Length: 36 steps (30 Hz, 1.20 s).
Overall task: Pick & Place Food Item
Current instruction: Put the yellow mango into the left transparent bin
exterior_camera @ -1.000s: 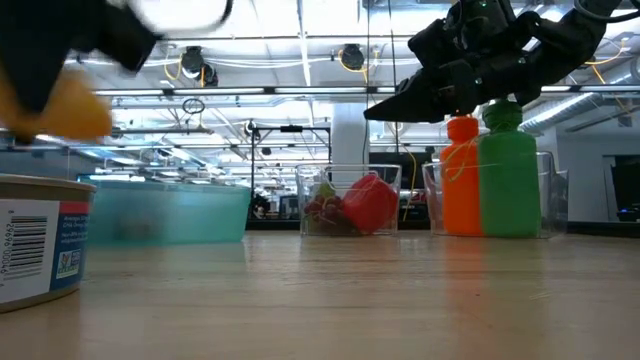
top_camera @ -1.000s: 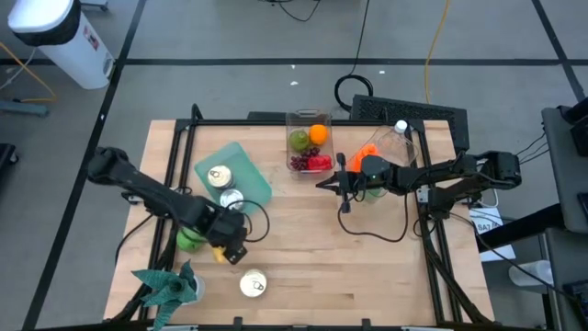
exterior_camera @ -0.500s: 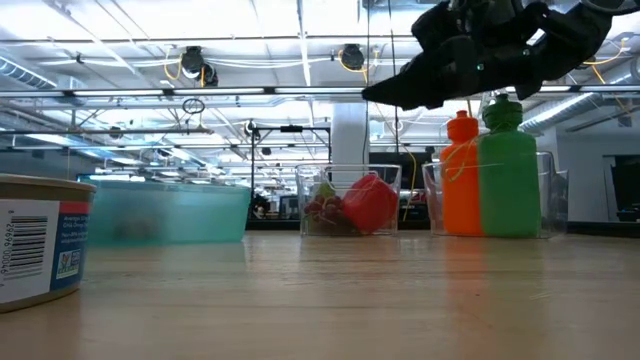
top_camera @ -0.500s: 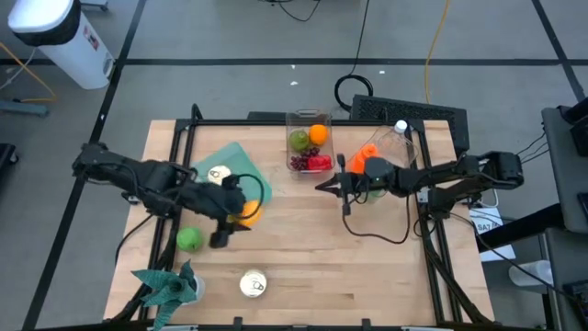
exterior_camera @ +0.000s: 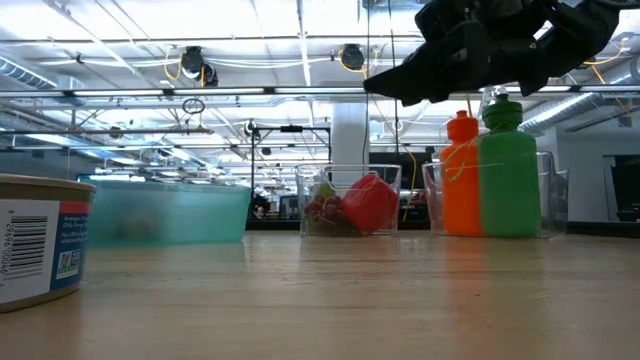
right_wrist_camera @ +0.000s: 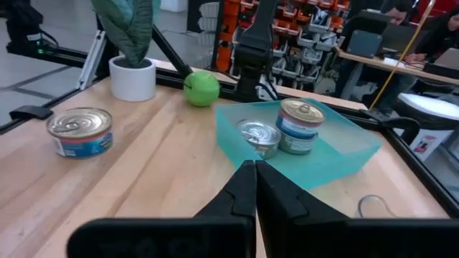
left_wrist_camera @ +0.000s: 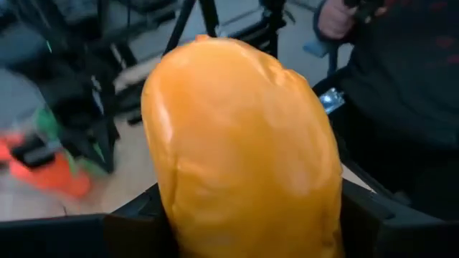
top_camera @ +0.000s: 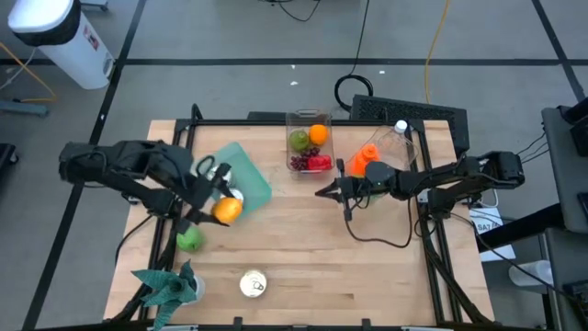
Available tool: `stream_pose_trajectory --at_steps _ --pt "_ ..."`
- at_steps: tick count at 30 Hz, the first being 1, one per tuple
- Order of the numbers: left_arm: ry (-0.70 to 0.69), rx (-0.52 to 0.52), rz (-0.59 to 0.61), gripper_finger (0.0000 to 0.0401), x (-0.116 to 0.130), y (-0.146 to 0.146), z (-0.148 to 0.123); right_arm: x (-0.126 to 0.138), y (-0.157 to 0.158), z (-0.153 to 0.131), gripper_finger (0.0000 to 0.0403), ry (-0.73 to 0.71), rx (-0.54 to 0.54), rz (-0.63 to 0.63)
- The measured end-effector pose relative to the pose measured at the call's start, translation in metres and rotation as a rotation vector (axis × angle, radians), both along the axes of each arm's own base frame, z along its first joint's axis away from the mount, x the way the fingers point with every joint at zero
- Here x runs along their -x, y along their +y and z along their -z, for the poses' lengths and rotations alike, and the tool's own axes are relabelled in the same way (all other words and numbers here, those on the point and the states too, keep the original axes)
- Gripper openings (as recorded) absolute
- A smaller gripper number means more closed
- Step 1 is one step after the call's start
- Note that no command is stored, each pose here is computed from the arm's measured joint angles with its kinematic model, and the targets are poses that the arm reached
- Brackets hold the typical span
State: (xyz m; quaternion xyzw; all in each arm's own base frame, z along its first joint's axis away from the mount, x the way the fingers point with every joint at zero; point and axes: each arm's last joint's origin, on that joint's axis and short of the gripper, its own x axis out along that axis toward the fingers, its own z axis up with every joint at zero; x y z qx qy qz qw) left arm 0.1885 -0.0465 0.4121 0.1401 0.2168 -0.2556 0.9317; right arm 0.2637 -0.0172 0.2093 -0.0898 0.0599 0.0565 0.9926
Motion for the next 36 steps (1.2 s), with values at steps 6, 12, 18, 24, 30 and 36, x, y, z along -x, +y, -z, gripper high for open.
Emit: stream_pose_trajectory --at_steps 6,12,18,24,30,36 --pt "-0.117 -0.081 -0.263 0.0239 -0.003 0.024 -0.010 0.000 0.005 0.000 0.0000 0.007 -0.042 -0.012" --pt "-0.234 -0.080 -0.822 0.0240 -0.034 0.074 -0.014 0.000 0.006 0.001 0.0000 0.026 -0.140 -0.004" --pt "-0.207 0.086 -0.845 0.0241 -0.098 0.129 0.020 0.000 0.006 0.001 0.0000 0.027 -0.158 0.000" --pt "-0.045 0.170 -0.873 0.0241 -0.161 0.178 0.094 0.000 0.006 0.000 0.0000 0.019 -0.157 -0.001" --pt "0.094 0.199 -0.941 0.0241 -0.200 0.206 0.152 0.000 0.006 0.000 0.0000 0.017 -0.134 -0.004" --pt "0.186 0.291 -0.962 0.0258 -0.220 0.217 0.176 0.000 0.006 0.001 0.0000 0.025 -0.125 -0.004"
